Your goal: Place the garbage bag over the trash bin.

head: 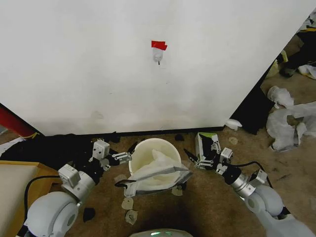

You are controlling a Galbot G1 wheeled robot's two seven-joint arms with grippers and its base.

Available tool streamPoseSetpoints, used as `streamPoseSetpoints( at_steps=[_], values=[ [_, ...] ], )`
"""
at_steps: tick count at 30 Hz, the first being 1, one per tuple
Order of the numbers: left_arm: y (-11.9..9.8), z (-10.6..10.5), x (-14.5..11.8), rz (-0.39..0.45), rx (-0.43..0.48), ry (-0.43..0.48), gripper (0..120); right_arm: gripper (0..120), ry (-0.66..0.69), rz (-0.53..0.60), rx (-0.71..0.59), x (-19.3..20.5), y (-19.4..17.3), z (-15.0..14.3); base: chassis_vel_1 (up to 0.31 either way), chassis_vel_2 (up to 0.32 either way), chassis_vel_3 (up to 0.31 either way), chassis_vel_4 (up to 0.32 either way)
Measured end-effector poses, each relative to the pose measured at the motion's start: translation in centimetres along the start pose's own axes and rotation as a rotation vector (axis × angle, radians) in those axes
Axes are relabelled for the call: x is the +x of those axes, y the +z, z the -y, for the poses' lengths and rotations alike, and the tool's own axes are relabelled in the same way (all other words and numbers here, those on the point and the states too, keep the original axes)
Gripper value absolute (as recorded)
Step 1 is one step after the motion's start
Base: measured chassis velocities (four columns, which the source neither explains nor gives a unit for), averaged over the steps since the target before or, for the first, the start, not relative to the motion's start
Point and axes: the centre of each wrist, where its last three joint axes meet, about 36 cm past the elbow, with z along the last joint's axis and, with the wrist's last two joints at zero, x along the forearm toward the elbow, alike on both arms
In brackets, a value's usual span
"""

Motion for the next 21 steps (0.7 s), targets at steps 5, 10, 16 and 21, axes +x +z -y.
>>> streamPoseSetpoints(
  at_steps=[5,10,16,21],
  values=[
    [0.0,0.1,0.1,0.001,0.003,0.000,100,100,-0.004,0.001,-0.008,0.1,0.3,-0.2,0.000,0.000,0.000,0.000],
    [0.5,-0.2,0.0,-0.010,0.011,-0.014,100,100,-0.001,-0.011,-0.021,0.4,1.3,-0.4,0.000,0.000,0.000,0.000],
    [0.6,-0.6,-0.4,-0.017,0.002,-0.009,100,100,0.005,-0.004,-0.021,0.1,1.5,0.0,0.000,0.000,0.000,0.000],
    [0.4,-0.6,-0.6,-0.025,-0.005,0.004,100,100,0.012,-0.004,-0.023,0.2,1.6,0.0,0.000,0.000,0.000,0.000]
  ],
)
